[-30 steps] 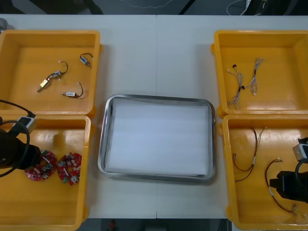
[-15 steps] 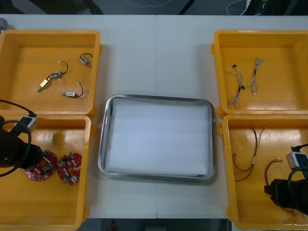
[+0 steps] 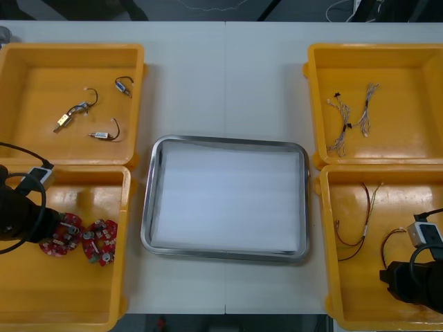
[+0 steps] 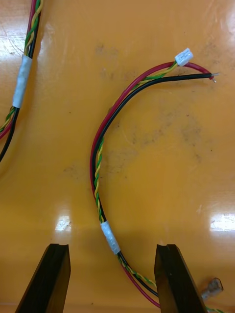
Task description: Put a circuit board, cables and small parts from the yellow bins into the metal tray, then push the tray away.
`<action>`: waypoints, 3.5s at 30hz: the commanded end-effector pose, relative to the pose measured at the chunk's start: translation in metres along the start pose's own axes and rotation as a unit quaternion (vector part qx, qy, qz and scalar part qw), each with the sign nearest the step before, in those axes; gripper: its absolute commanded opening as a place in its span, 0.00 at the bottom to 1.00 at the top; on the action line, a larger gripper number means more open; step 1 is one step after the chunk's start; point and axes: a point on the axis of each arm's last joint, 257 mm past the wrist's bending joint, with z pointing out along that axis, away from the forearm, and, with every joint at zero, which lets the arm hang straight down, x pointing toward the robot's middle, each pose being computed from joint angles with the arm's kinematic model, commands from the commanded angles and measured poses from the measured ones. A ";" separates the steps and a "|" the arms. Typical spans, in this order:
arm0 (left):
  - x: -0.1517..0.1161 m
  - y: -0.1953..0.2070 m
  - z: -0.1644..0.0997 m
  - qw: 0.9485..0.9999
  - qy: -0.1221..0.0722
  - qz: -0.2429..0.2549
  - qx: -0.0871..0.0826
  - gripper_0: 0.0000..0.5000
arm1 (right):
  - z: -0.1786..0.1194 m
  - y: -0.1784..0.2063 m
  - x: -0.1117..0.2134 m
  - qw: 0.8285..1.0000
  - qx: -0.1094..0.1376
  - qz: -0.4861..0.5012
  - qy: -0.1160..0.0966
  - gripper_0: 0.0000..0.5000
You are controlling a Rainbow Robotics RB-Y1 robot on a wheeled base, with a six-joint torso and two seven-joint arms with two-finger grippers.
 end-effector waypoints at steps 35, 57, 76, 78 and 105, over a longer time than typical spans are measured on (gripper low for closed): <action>-0.091 -0.169 -0.154 0.984 -0.066 0.158 0.045 0.00 | 0.015 -0.009 0.018 0.999 0.010 -0.049 -0.003 0.00; -0.110 -0.253 -0.091 0.982 -0.047 0.175 0.044 0.00 | -0.104 -0.012 -0.062 0.997 0.026 -0.074 0.003 0.00; -0.111 -0.270 -0.059 0.983 -0.058 0.172 0.036 0.08 | -0.175 -0.015 -0.129 0.989 0.052 -0.132 -0.038 0.00; -0.112 -0.269 -0.059 0.983 -0.060 0.170 0.035 0.55 | -0.179 -0.015 -0.133 0.988 0.057 -0.140 -0.039 0.00; -0.140 -0.216 -0.139 0.990 -0.066 0.104 0.065 1.00 | -0.176 0.055 -0.150 0.961 0.015 -0.274 -0.023 0.00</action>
